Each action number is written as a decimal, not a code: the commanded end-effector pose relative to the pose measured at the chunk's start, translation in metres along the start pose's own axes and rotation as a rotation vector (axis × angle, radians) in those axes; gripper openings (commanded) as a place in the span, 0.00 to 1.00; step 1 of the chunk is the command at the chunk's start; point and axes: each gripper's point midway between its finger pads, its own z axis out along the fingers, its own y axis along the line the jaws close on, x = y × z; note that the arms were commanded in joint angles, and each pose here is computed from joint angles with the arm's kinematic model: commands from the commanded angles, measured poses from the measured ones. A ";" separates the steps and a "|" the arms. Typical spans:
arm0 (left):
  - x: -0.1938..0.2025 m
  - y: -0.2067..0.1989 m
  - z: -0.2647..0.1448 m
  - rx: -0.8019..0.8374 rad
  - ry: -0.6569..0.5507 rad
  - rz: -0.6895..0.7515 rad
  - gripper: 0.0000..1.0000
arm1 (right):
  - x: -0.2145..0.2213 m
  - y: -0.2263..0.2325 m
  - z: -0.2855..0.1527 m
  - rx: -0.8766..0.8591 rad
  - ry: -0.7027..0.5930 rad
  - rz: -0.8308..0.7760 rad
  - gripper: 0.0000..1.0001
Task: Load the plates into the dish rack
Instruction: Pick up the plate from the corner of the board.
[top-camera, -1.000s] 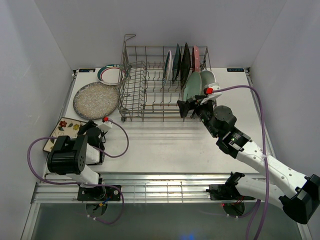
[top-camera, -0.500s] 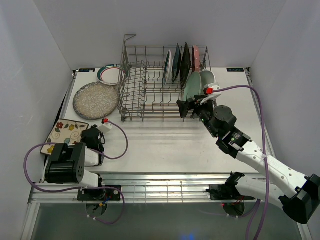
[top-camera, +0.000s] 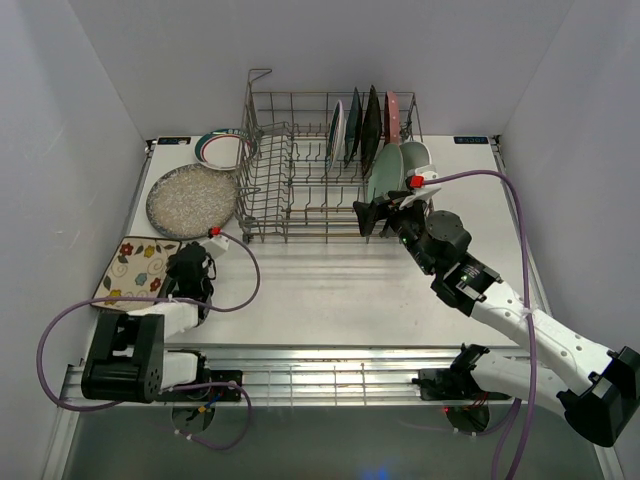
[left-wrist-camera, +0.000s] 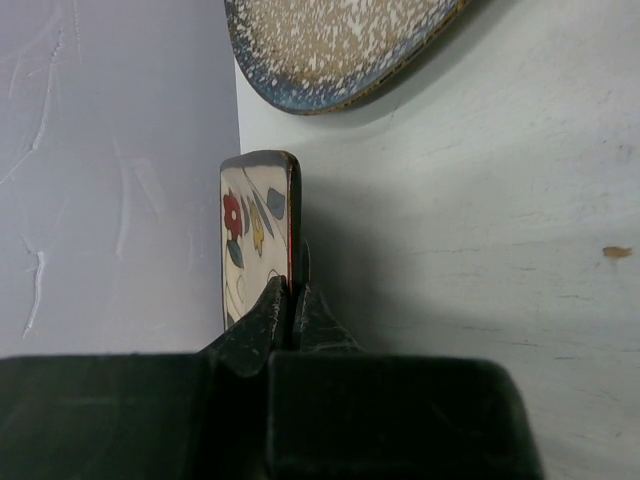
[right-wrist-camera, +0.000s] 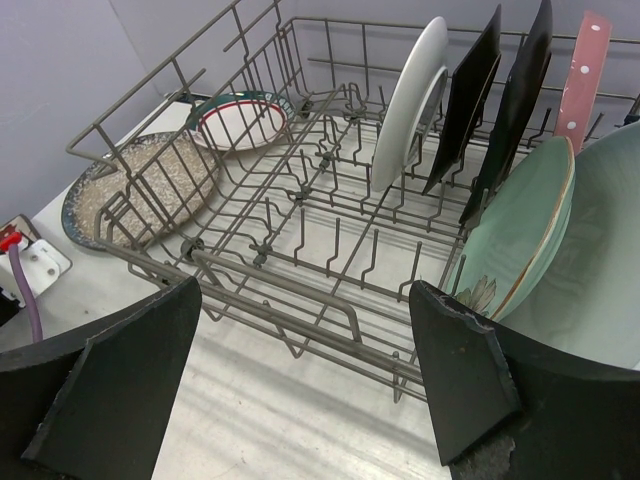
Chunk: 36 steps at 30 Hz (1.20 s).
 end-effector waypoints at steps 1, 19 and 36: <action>-0.035 0.024 -0.004 -0.042 -0.064 -0.098 0.00 | -0.022 0.004 0.002 -0.009 -0.064 0.029 0.90; -0.093 0.034 -0.029 0.166 -0.113 -0.244 0.00 | -0.019 0.008 0.005 -0.026 -0.045 0.018 0.90; -0.136 0.085 -0.057 0.202 -0.190 -0.303 0.00 | -0.010 0.025 0.017 -0.103 0.007 -0.001 0.90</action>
